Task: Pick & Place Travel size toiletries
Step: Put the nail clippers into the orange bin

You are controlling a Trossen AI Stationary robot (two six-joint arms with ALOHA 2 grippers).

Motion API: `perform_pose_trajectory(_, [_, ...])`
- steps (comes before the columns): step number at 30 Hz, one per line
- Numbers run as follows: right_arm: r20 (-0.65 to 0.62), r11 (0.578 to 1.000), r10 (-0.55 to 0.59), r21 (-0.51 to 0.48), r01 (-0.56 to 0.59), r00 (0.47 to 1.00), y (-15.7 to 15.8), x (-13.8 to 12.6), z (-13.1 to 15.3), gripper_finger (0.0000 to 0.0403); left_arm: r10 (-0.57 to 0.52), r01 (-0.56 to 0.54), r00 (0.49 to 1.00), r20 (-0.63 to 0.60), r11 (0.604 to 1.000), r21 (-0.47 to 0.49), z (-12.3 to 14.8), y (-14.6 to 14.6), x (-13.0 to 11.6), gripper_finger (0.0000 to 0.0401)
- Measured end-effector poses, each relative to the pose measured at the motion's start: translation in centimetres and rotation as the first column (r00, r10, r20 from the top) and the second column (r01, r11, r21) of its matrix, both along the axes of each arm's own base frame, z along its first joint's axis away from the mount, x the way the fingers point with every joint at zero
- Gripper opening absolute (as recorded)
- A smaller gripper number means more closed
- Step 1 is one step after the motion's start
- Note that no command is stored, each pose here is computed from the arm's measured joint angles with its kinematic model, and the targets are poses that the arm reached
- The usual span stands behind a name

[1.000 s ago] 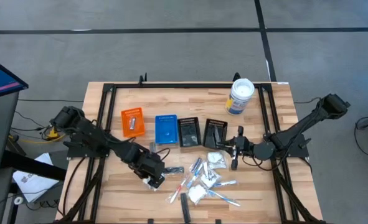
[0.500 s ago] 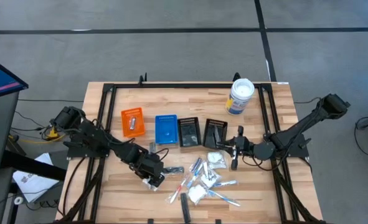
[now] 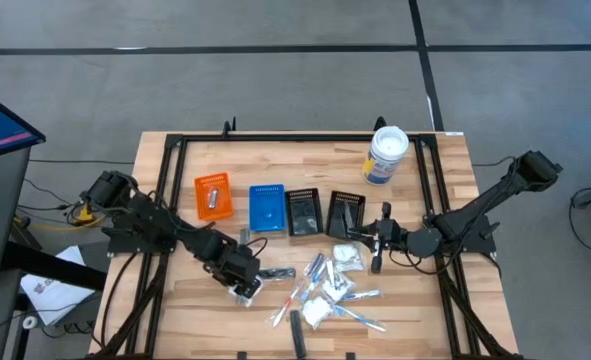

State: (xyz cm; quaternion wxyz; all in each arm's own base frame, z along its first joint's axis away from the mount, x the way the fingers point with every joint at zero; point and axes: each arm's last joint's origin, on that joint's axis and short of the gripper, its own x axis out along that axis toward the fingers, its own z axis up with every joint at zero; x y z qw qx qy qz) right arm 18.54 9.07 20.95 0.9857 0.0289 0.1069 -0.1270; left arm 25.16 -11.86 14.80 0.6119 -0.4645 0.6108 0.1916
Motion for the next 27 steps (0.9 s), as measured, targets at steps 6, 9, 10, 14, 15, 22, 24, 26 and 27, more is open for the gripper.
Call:
perform_pose_trajectory(6, [0.001,1.000,0.000,0.000,0.000,1.000,-0.01,0.01,0.01,0.0037,-0.008,0.008,1.000,0.008,1.000,0.001,-0.07,0.26,0.09,0.0199])
perform_pose_trajectory(9, [0.001,1.000,0.000,-0.001,0.000,1.000,-0.01,0.01,0.01,0.0037,-0.004,0.004,1.000,0.014,1.000,0.004,-0.06,0.47,0.23,0.0185])
perform_pose_trajectory(10, [0.001,1.000,0.000,-0.001,0.000,1.000,-0.01,0.01,0.01,0.0037,-0.002,0.002,1.000,0.018,1.000,0.009,-0.06,0.52,0.26,0.0179])
perform_pose_trajectory(14, [0.001,1.000,0.000,-0.001,0.000,1.000,-0.01,0.01,0.01,0.0037,-0.011,0.010,1.000,0.030,1.000,0.018,-0.05,0.71,0.38,0.0150])
perform_pose_trajectory(15, [0.001,1.000,0.000,-0.001,0.000,1.000,-0.01,0.01,0.01,0.0037,-0.009,0.009,0.999,0.031,1.000,0.021,-0.05,0.74,0.39,0.0142])
perform_pose_trajectory(22, [0.001,1.000,0.000,-0.001,0.000,1.000,-0.01,0.01,0.01,0.0037,-0.017,0.016,0.999,0.038,0.999,0.033,-0.06,1.00,0.49,0.0107])
perform_pose_trajectory(24, [0.001,1.000,0.000,-0.001,0.000,1.000,-0.01,0.01,0.01,0.0037,-0.017,0.016,0.999,0.036,0.999,0.034,-0.07,1.01,0.47,0.0100])
perform_pose_trajectory(26, [0.001,1.000,0.000,-0.001,0.000,1.000,-0.01,0.01,0.01,0.0037,-0.018,0.017,0.999,0.036,0.999,0.035,-0.07,1.02,0.46,0.0093])
perform_pose_trajectory(27, [0.001,1.000,0.000,-0.001,0.000,1.000,-0.01,0.01,0.01,0.0037,-0.020,0.019,0.999,0.036,0.999,0.037,-0.07,1.02,0.46,0.0089])
